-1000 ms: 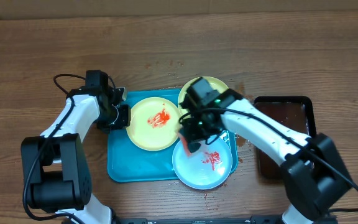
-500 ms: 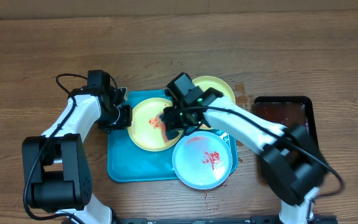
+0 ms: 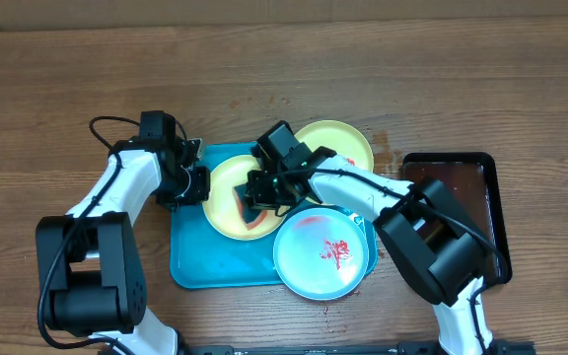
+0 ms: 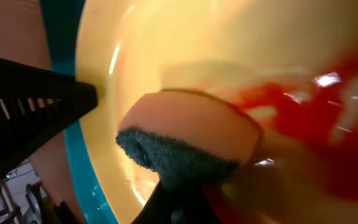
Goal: Clean dirty plates on tray and stack at the side
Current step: 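Move the sponge in the right gripper onto the left yellow plate, then scrub the yellow plate with the sponge while the left gripper holds it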
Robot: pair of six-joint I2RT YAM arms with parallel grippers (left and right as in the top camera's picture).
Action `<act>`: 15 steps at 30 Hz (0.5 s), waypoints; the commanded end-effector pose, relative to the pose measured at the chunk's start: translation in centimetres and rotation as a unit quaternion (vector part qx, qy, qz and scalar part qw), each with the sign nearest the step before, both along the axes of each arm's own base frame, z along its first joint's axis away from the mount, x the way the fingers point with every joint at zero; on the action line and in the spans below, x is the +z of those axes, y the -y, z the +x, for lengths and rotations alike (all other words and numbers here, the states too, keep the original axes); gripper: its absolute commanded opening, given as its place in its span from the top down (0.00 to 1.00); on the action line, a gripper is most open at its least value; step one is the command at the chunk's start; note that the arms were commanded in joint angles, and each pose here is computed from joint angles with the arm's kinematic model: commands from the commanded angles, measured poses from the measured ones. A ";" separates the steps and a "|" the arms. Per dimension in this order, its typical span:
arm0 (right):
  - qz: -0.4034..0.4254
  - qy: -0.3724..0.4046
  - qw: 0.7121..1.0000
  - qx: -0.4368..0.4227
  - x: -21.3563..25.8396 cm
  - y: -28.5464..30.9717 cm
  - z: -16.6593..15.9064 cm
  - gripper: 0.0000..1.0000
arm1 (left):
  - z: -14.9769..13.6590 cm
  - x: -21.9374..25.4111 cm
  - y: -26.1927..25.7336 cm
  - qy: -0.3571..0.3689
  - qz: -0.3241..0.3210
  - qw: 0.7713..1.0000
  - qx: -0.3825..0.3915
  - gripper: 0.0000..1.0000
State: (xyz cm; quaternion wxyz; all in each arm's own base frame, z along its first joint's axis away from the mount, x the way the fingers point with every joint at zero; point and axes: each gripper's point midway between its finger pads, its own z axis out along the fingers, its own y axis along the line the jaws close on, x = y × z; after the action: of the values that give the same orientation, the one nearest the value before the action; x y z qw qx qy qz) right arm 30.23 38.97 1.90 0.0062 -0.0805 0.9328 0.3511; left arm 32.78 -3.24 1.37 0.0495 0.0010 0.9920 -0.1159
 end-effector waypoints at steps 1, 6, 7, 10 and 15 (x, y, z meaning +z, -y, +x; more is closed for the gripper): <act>0.020 -0.024 0.999 0.011 -0.2 -2.1 -1.5 0.96 | -0.8 -0.7 1.4 -0.014 -0.010 1.000 -0.021 0.96; 0.015 -0.021 0.999 -0.034 -1.0 -2.1 0.2 0.96 | -0.9 -0.7 1.8 -0.016 -0.010 0.999 -0.028 0.96; 0.013 -0.019 0.999 -0.044 -1.2 -1.9 0.7 0.96 | -1.0 -0.7 1.9 -0.016 -0.010 0.999 -0.029 0.96; -0.006 -0.019 0.996 -0.086 -2.1 -0.3 2.6 0.96 | -1.1 -0.7 2.0 -0.019 -0.010 0.999 -0.030 0.96; -0.093 -0.005 0.984 -0.152 -4.2 5.0 5.3 0.96 | -1.2 -0.7 1.9 -0.020 -0.008 0.999 -0.030 0.96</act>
State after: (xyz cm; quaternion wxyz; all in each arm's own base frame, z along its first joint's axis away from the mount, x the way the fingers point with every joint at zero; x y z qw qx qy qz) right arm 31.55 38.93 0.87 -0.0080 -0.0029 0.9377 0.3474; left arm 32.62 -4.13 1.31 0.0469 0.0168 0.9925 -0.1116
